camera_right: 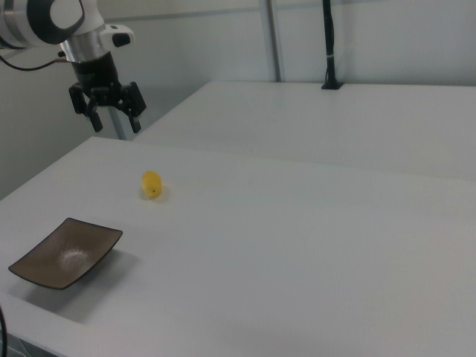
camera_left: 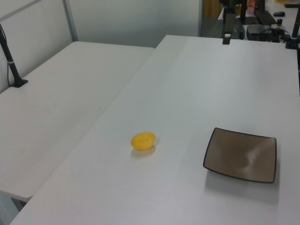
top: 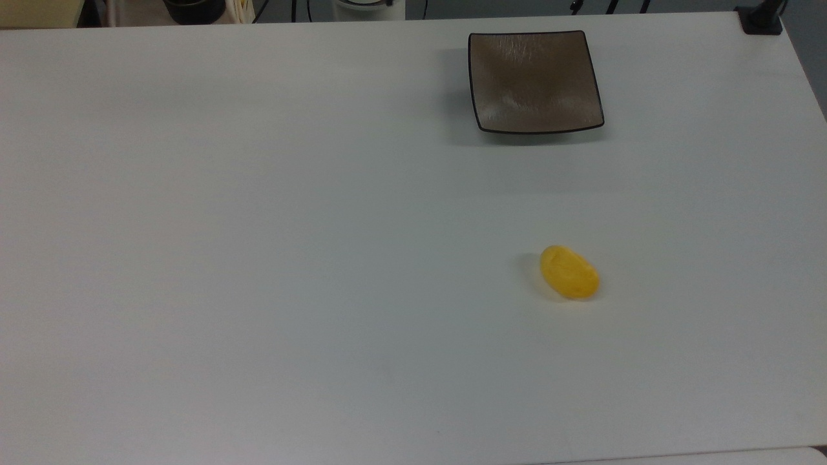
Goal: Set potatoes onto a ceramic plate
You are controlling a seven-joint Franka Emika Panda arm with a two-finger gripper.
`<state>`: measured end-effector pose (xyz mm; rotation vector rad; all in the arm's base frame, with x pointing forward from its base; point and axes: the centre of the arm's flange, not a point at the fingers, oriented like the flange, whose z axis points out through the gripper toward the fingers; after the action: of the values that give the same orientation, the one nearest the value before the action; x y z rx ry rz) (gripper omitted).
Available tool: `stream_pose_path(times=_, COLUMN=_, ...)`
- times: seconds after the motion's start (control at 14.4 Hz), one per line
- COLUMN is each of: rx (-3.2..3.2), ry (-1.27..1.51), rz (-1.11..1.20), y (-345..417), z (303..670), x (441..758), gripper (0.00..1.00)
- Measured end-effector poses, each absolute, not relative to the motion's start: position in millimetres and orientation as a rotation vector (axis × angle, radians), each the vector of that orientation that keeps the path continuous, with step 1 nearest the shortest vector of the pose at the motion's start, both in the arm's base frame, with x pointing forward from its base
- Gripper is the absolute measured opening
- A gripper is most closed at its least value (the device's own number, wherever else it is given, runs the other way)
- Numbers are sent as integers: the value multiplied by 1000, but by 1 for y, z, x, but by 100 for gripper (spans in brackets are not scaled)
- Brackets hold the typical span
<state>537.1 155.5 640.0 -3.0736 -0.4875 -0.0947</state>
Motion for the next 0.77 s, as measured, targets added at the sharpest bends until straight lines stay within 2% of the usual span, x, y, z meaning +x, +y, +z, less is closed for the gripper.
stream_pose_path(times=0.21, rx=-3040, ry=-503, rz=-226, y=195, z=637, x=566, gripper=100)
stream_pose_path(times=0.49, rx=-2993, ry=-544, rz=-348, y=239, z=612, x=593, gripper=100)
stream_pose_path(times=0.77, rx=-2936, ry=-613, rz=-461, y=292, z=566, x=621, gripper=100)
